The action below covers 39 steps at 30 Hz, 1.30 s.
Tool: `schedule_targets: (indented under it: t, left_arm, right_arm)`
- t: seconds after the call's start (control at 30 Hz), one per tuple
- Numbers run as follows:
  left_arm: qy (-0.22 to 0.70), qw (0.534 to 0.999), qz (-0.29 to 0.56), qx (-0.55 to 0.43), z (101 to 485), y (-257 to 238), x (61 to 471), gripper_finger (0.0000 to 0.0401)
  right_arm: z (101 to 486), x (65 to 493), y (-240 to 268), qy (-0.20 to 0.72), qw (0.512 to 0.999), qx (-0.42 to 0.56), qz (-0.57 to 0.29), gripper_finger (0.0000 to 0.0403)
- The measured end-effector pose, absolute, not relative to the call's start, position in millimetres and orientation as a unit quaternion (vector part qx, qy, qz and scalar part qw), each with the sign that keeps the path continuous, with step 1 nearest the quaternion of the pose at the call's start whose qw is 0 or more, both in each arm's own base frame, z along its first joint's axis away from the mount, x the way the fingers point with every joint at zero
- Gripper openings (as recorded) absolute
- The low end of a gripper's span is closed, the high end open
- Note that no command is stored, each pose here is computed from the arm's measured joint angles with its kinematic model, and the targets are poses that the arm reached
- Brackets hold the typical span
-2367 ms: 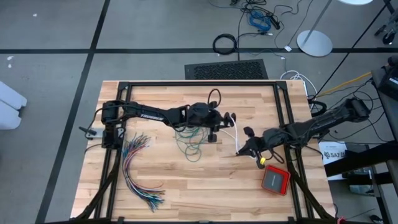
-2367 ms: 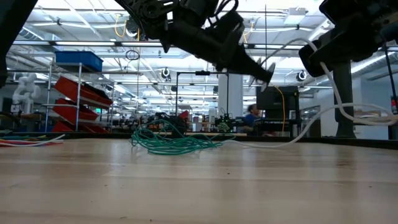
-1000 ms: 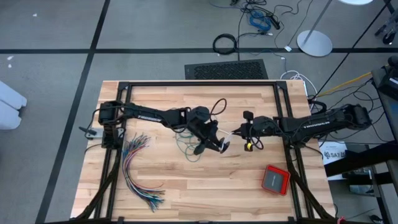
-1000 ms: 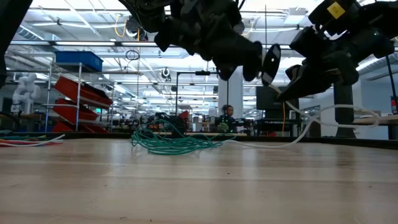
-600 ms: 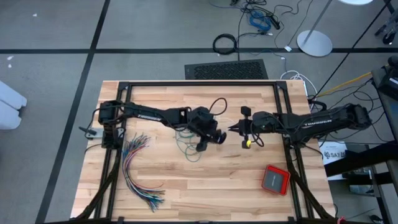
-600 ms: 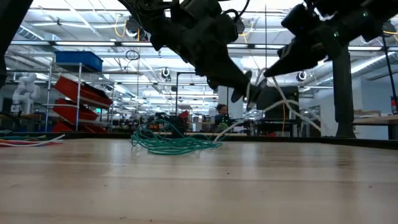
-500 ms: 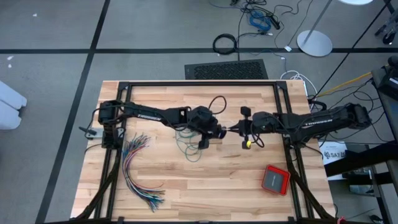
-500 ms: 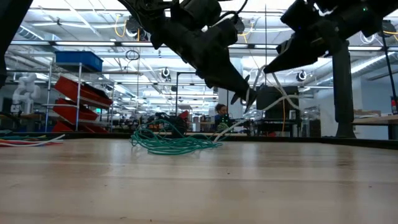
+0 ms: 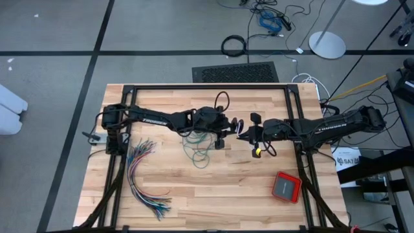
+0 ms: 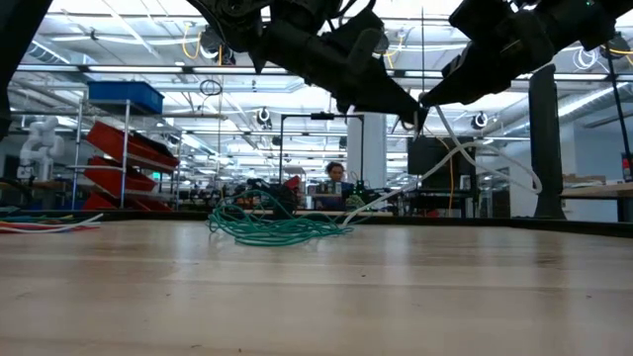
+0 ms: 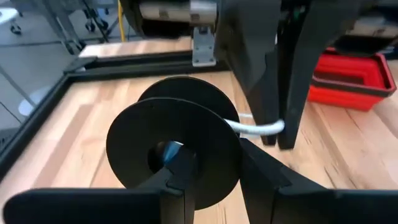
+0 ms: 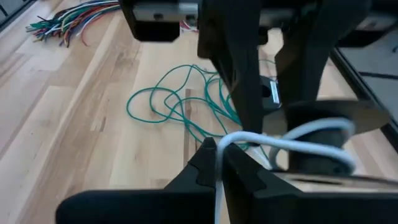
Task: Coil cords
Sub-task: Coil the white wire onto the spool
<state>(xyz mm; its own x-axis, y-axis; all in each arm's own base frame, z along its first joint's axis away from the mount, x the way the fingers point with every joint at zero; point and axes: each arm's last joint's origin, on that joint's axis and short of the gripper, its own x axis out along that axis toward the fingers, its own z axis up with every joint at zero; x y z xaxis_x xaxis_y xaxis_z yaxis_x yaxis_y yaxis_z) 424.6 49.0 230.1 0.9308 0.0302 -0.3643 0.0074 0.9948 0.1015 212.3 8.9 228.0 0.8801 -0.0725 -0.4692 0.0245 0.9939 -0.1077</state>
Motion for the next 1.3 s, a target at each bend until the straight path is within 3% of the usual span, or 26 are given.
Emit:
schedule_targets:
  t: [0.5,0.7,1.03,1.3]
  left_arm:
    - [0.101,0.993,0.021,0.064,265.1,45.4,419.7,0.0069]
    - [0.109,0.992,0.013,0.063,265.4,44.4,418.3,0.0055]
    - [0.247,0.968,-0.036,0.037,239.7,37.3,408.7,0.0061]
    - [0.333,0.919,-0.21,0.026,223.2,-17.0,396.4,0.0102]
  right_arm:
    - [224.9,210.7,10.2,0.261,0.964,-0.039,-0.017,0.0026]
    - [223.2,209.7,9.8,0.271,0.962,-0.034,-0.024,0.0028]
    - [209.5,206.7,12.8,0.334,0.942,-0.007,0.008,0.0043]
    - [191.2,218.6,32.3,0.365,0.929,-0.014,0.066,0.0086]
